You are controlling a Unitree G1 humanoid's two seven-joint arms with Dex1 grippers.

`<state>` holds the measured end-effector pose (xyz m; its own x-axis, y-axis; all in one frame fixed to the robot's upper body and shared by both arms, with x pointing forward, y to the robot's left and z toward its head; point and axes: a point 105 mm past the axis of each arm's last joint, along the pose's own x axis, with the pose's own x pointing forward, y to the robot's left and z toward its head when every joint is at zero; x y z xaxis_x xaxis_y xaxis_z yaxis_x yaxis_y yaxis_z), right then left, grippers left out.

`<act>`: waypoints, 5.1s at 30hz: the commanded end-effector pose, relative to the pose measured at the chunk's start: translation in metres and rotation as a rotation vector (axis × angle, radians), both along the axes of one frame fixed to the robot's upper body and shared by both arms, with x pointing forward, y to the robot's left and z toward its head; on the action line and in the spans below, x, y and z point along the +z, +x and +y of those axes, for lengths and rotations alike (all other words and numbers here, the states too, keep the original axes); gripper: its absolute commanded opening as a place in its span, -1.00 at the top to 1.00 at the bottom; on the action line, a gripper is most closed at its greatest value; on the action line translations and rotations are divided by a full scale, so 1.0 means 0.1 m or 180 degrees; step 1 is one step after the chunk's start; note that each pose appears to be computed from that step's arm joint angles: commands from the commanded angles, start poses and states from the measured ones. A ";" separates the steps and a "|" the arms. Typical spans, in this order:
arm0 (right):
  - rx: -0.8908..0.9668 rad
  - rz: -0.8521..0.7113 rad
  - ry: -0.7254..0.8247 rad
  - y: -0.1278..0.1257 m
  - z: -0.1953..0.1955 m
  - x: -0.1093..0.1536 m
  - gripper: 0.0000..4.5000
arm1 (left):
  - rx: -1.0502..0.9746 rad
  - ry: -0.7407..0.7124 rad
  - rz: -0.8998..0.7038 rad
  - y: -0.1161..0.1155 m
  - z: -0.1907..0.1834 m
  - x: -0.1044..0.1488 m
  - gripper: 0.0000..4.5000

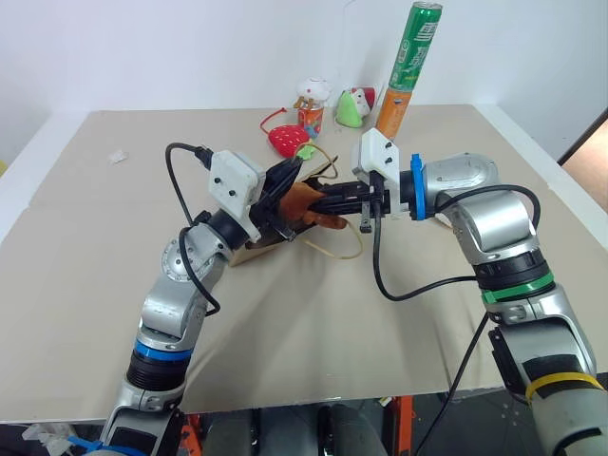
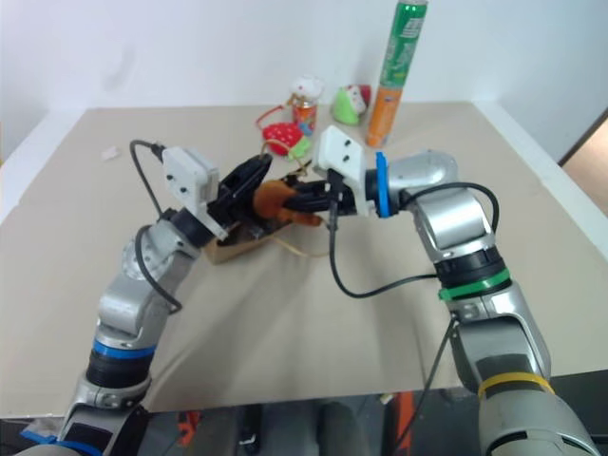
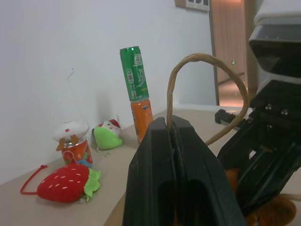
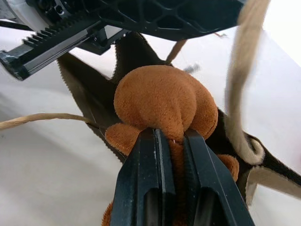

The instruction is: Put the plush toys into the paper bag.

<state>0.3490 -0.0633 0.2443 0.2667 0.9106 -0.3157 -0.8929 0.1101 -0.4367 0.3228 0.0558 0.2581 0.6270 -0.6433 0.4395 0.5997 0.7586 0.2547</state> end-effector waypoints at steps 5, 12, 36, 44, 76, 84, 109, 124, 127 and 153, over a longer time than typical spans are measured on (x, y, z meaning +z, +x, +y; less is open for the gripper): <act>-0.0074 0.0014 -0.0013 0.03 0.10 -0.11 0.75 | 0.0029 -0.0165 -0.0229 -0.06 0.01 0.22 1.00; -0.0239 -0.0022 0.0137 0.08 0.06 -0.07 -0.46 | 0.0058 -0.0137 -0.0207 -0.05 0.03 0.20 1.00; -0.3250 -0.0068 0.0902 0.35 -2.07 0.10 -0.98 | -0.0038 -0.0024 -0.0119 -0.05 -0.03 0.08 1.00; -0.4319 -0.0038 0.1071 0.52 -2.46 -0.22 -0.98 | -0.0103 -0.0016 -0.0102 -0.05 -0.08 0.06 1.00; -0.4856 0.0184 0.1029 0.69 -2.24 -0.86 0.97 | -0.0021 -0.0035 -0.0112 -0.06 -0.06 0.06 1.00; -0.4279 -0.0180 0.0830 0.61 -2.09 -0.58 0.97 | 0.0004 -0.0019 -0.0127 -0.05 -0.05 0.06 1.00; -0.0847 0.0470 0.0749 -0.45 -0.51 0.42 0.97 | 0.0299 -0.0104 -0.0255 0.05 0.06 0.16 1.00; -0.0605 0.0370 0.0813 -0.22 -0.03 0.14 0.97 | 0.0376 -0.0142 -0.0282 0.05 0.09 0.19 1.00; -0.0593 0.0336 0.0765 -0.16 0.04 0.08 0.97 | 0.0366 -0.0148 -0.0280 0.04 0.09 0.19 1.00; -0.0505 0.0135 0.0627 -0.25 -0.24 0.31 -0.97 | 0.0291 -0.0116 -0.0282 0.02 0.05 0.19 1.00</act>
<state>0.3393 -0.0786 0.2558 0.4243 0.8860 -0.1871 -0.8736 0.3462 -0.3419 0.3334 0.0623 0.2598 0.6837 -0.5610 0.4668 0.5085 0.8250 0.2466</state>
